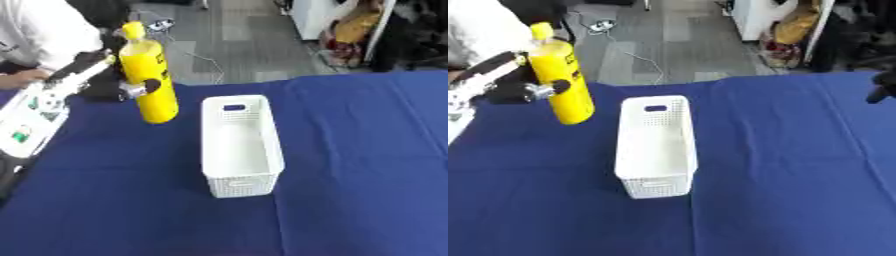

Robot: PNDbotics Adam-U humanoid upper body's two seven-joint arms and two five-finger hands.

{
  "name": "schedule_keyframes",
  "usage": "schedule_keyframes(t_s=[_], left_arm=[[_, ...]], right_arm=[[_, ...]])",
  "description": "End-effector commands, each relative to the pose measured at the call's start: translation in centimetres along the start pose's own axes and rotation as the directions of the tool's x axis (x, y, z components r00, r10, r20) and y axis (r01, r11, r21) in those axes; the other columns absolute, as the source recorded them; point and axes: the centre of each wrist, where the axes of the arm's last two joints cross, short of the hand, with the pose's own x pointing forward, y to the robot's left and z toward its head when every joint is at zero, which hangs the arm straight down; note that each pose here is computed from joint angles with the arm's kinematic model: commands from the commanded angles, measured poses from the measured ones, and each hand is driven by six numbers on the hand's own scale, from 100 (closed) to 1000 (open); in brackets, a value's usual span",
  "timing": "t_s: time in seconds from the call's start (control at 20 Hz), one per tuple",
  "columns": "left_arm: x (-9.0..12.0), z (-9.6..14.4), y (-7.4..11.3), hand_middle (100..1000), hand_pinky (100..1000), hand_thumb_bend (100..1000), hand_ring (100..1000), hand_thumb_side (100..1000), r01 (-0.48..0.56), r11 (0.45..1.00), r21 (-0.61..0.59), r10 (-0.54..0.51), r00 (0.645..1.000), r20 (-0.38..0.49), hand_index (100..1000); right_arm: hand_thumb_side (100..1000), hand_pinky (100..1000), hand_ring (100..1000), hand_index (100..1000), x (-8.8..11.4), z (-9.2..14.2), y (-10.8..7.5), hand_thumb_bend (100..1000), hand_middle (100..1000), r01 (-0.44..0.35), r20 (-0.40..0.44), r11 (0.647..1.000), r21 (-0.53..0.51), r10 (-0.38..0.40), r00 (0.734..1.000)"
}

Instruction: Pick up objects on the table and place them in the box.

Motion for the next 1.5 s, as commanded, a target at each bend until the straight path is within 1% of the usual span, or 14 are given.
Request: schedule_keyframes(t_s=[0.05,0.45,0.7,0.9,1.2,1.5], left_arm=[[2.0,0.6,2.4,100,100,214,100,741,0.028,0.999,0.037,-0.030,0.998,0.049,255],[6.1,1.4,3.0,100,100,207,100,743,0.016,1.000,-0.004,-0.015,0.986,0.167,228],[9.1,1.8,3.1,100,100,210,100,746,0.009,0.999,-0.050,0.005,0.962,0.273,221],[10.8,2.0,2.9,100,100,211,100,749,-0.004,0.995,-0.100,0.036,0.945,0.325,223],[12.3,1.4,2.3,100,100,216,100,750,-0.006,0.986,-0.167,0.068,0.927,0.369,228],[12.6,0.1,1.4,100,100,219,100,753,0.015,0.980,-0.198,0.065,0.918,0.390,233]], right_arm=[[906,450,555,886,0.8,-0.3,-0.5,113,550,-0.035,0.017,0.999,0.014,0.035,0.999],[906,450,556,886,0.8,-0.2,-0.6,113,550,-0.039,0.013,0.999,0.013,0.039,0.999],[907,450,556,885,0.8,-0.3,-0.6,111,551,-0.040,0.014,0.999,0.014,0.039,0.999],[908,451,556,885,0.8,-0.3,-0.5,111,551,-0.038,0.017,0.999,0.015,0.038,0.999],[908,451,556,885,0.8,-0.4,-0.4,111,551,-0.034,0.018,0.999,0.020,0.033,0.999],[909,451,557,884,0.8,-0.6,-0.3,108,552,-0.025,0.024,0.999,0.024,0.025,0.999]])
